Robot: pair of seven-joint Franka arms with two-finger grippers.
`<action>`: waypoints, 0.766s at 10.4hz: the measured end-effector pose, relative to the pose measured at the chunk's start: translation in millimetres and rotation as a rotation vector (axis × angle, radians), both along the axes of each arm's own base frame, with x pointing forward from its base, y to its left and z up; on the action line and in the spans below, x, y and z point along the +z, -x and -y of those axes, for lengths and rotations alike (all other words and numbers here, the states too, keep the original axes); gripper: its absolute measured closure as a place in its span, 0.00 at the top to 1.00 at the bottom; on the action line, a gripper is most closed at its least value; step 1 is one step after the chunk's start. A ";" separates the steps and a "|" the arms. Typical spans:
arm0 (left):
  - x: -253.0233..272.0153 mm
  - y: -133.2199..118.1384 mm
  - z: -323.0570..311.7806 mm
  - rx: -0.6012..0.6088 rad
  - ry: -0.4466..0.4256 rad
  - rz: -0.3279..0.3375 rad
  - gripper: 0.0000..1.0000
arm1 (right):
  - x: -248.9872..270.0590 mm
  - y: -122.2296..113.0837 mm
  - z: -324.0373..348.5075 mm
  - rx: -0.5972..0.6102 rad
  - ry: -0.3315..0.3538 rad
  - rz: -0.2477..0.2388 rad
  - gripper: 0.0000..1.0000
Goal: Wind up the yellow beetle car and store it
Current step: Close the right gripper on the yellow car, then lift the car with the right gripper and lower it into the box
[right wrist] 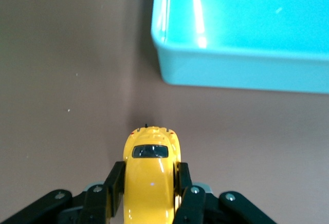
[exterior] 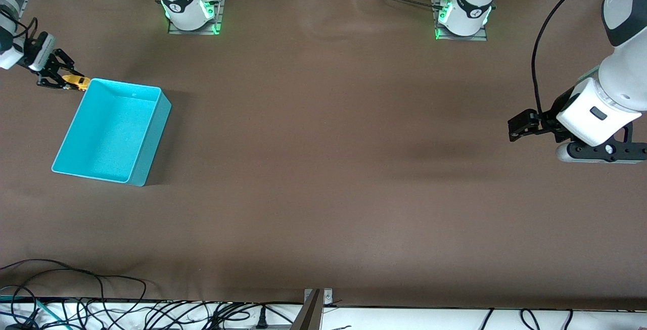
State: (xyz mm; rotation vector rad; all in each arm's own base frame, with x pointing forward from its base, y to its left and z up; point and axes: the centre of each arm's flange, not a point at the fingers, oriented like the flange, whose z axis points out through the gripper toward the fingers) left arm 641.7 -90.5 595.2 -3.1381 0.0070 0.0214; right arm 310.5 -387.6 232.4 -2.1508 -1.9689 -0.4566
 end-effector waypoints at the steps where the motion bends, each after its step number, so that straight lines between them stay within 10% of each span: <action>1: 0.0 0.0 0.1 0.000 0.000 0.000 1.00 | 16.5 -2.9 -2.4 0.008 -0.006 0.022 0.46; 8: 0.0 0.0 -0.1 0.000 0.000 0.000 1.00 | 74.1 -32.6 -26.0 0.105 -0.042 0.085 0.46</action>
